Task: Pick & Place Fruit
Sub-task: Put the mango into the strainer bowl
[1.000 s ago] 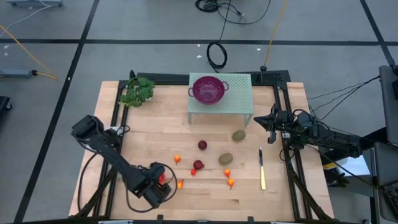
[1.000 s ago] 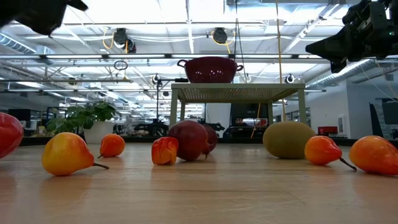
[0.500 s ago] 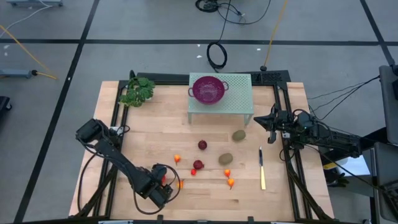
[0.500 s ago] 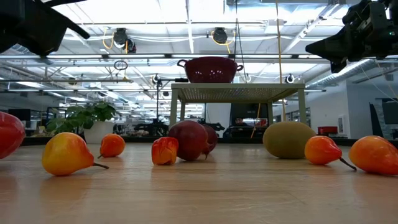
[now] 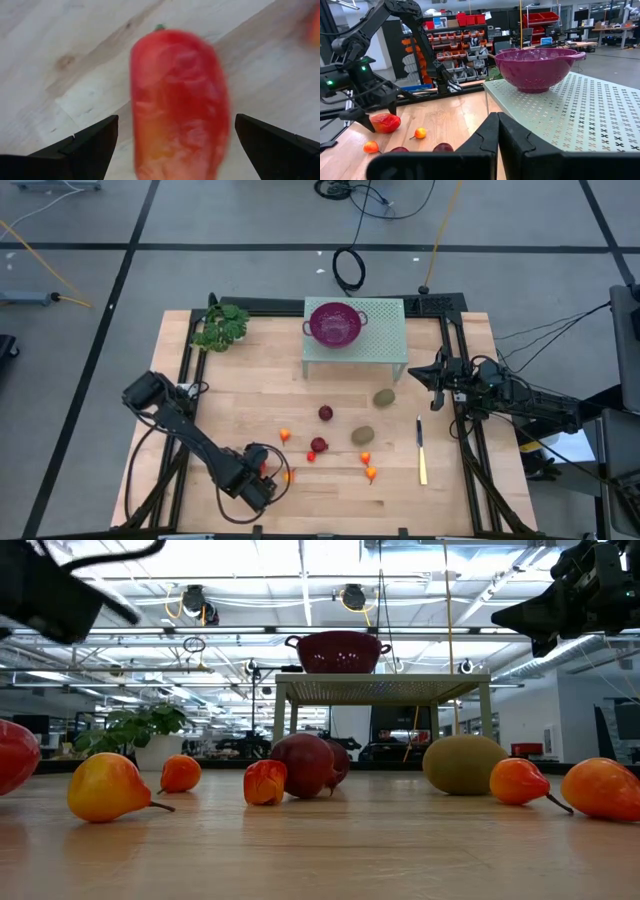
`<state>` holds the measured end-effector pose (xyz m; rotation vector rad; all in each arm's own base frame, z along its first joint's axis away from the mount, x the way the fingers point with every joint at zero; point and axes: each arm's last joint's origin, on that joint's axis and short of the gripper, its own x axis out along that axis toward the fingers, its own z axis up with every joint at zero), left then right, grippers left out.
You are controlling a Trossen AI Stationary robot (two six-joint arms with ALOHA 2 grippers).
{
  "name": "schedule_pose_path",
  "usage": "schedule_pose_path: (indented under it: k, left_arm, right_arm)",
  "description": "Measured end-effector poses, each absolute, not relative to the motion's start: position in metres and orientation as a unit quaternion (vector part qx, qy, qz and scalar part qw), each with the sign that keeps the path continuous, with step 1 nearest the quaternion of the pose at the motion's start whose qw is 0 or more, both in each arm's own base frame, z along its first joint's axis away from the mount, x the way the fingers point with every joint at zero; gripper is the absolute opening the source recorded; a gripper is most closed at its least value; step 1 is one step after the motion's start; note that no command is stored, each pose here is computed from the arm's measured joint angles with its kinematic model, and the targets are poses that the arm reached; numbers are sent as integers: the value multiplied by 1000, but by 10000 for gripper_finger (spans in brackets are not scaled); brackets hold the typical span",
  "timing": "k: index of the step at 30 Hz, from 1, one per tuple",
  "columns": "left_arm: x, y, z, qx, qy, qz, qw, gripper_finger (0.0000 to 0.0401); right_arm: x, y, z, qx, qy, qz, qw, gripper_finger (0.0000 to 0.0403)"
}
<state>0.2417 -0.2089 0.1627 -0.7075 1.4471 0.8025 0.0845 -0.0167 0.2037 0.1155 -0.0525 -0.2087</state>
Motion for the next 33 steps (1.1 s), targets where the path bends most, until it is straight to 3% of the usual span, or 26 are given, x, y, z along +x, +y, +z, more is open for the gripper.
schedule_pose_path:
  k: [11, 24, 33]
  left_arm:
    - [241, -202, 156, -317, 640, 357, 602, 391]
    - [242, -202, 156, -311, 644, 349, 606, 219]
    - [243, -197, 163, -332, 662, 354, 571, 219]
  right_arm:
    - [85, -17, 204, 58, -26, -104, 993, 0]
    - [85, -17, 204, 58, -26, -104, 993, 0]
    - [85, -17, 204, 58, -26, -104, 993, 0]
